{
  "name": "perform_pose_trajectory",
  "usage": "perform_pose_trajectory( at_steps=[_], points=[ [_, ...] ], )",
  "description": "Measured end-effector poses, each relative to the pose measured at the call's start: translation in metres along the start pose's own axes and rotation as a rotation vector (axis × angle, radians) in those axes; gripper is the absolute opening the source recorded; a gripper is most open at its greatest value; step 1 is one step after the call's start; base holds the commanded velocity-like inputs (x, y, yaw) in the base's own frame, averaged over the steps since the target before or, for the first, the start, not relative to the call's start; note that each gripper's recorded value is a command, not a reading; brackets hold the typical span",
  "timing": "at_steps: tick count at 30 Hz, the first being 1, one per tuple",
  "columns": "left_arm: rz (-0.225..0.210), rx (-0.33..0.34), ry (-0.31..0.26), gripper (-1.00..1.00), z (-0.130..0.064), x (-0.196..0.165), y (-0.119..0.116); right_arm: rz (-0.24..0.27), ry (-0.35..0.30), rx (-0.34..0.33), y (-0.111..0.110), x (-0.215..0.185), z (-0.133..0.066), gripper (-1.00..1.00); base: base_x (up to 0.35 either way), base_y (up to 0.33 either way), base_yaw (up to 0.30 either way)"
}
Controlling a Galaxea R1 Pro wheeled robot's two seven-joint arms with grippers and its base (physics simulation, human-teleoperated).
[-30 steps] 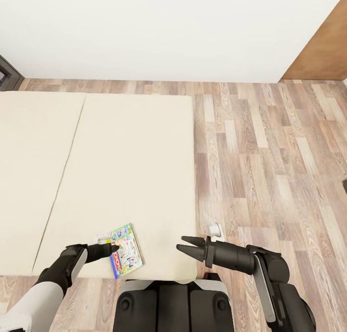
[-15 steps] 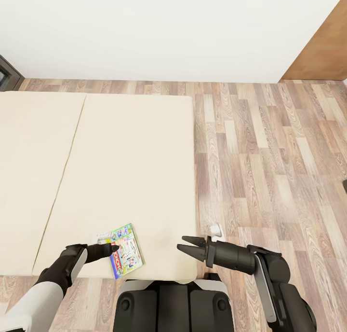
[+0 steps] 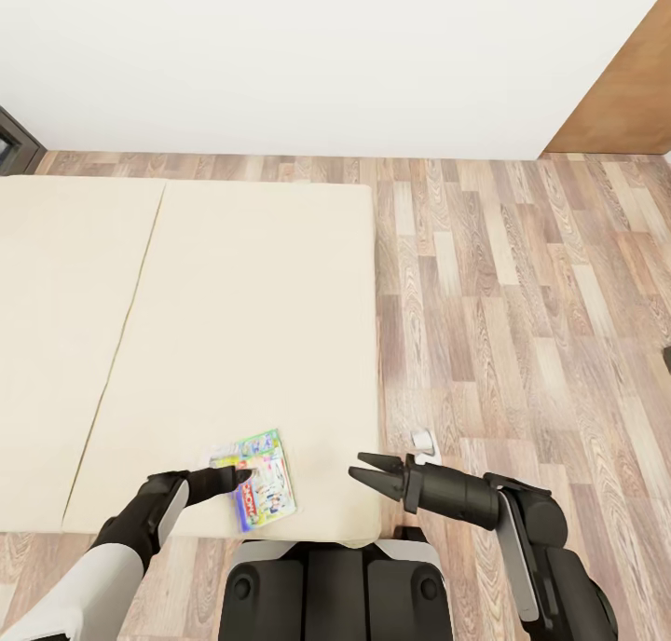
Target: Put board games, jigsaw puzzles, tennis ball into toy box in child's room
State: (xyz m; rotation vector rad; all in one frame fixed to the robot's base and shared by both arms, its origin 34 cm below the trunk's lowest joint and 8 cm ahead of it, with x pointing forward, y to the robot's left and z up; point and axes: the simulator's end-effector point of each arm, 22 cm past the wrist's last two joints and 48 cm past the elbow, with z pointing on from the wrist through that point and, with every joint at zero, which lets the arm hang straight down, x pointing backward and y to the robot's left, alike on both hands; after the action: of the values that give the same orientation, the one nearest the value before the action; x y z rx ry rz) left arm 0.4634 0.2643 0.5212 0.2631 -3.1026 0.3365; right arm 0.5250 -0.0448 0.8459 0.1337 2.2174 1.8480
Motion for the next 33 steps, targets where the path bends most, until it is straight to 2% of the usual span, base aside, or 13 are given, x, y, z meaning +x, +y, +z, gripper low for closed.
perform_pose_trajectory(
  at_steps=[20, 26, 33],
  points=[
    [0.003, 0.054, -0.001, 1.0, -0.001, -0.001, -0.009, -0.001, 0.006, 0.006, -0.001, 0.002, 0.002, 1.0, 0.0, 0.0, 0.0],
    [0.005, 0.1, 0.0, 1.0, -0.002, 0.0, -0.02, -0.001, 0.006, 0.006, -0.001, 0.002, 0.002, 1.0, 0.0, 0.0, 0.0],
    [0.006, 0.124, 0.001, 1.0, -0.001, 0.001, -0.028, -0.002, 0.005, 0.008, -0.002, 0.001, 0.001, 1.0, 0.0, 0.0, 0.0]
  ],
)
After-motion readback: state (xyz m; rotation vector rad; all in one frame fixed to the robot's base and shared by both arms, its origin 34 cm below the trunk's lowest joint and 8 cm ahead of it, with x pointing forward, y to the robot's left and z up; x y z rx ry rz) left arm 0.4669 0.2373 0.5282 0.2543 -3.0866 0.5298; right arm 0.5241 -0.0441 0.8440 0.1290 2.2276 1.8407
